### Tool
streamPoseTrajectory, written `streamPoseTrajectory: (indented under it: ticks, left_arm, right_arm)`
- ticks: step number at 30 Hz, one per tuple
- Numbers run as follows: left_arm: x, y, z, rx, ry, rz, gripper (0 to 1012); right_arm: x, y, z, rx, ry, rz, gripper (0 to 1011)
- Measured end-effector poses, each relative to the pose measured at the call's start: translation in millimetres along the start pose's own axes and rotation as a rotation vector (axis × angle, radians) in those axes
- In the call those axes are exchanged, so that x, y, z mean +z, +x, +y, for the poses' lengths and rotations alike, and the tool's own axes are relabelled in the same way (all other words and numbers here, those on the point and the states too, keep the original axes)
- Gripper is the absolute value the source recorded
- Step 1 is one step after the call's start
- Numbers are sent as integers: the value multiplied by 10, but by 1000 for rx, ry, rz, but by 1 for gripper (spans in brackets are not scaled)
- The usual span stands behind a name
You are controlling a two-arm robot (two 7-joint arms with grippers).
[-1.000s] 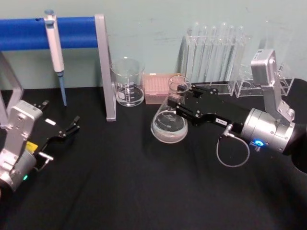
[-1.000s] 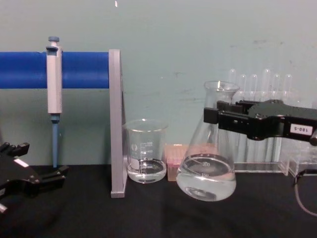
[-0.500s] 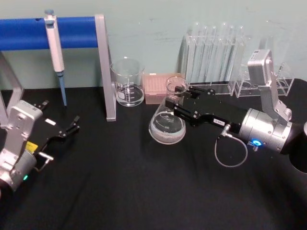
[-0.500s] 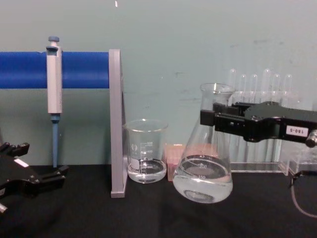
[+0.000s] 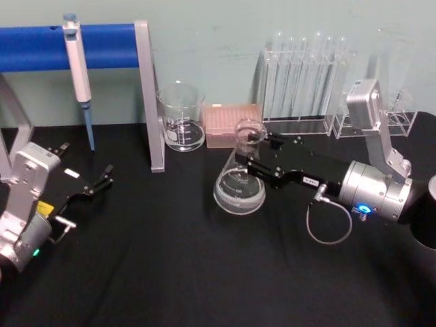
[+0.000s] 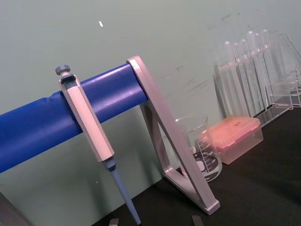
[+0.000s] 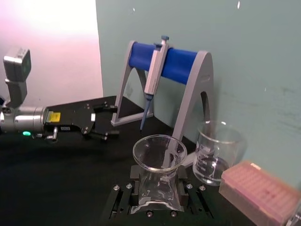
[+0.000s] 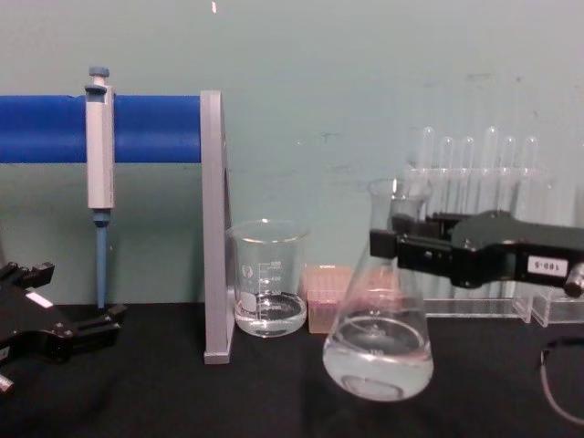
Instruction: Grasp the erlenmeyer flask with one hand, shake it three times, then place it back.
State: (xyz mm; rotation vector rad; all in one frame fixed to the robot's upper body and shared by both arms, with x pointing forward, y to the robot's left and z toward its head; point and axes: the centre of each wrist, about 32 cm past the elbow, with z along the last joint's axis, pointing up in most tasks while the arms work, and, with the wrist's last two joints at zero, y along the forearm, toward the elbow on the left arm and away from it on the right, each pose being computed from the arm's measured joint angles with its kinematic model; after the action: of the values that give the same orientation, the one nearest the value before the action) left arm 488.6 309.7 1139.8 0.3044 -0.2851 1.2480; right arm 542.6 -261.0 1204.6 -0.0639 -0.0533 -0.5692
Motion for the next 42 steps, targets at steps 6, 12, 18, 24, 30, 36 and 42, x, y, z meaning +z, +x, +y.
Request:
streamPoseTrajectory:
  ticks: [6,12,18,24,30,36,42]
  left_arm:
    - [0,0,0,0,0,0,1001]
    - [0,0,0,0,0,0,1001]
    - [0,0,0,0,0,0,1001]
    - [0,0,0,0,0,0,1001]
    - [0,0,0,0,0,0,1001]
    - [0,0,0,0,0,0,1001]
    - [0,0,0,0,0,0,1001]
  right_arm:
    - [-89,7,-5,-1,-33,3,456]
    - [-189,22,-4,5,-58,11,456]
    - [-277,31,11,11,-76,23,456]
    - [-323,39,22,16,-87,29,453]
    - [-357,49,30,22,-95,36,456]
    - [-370,52,32,25,-100,40,453]
    - [-382,56,38,27,-107,48,456]
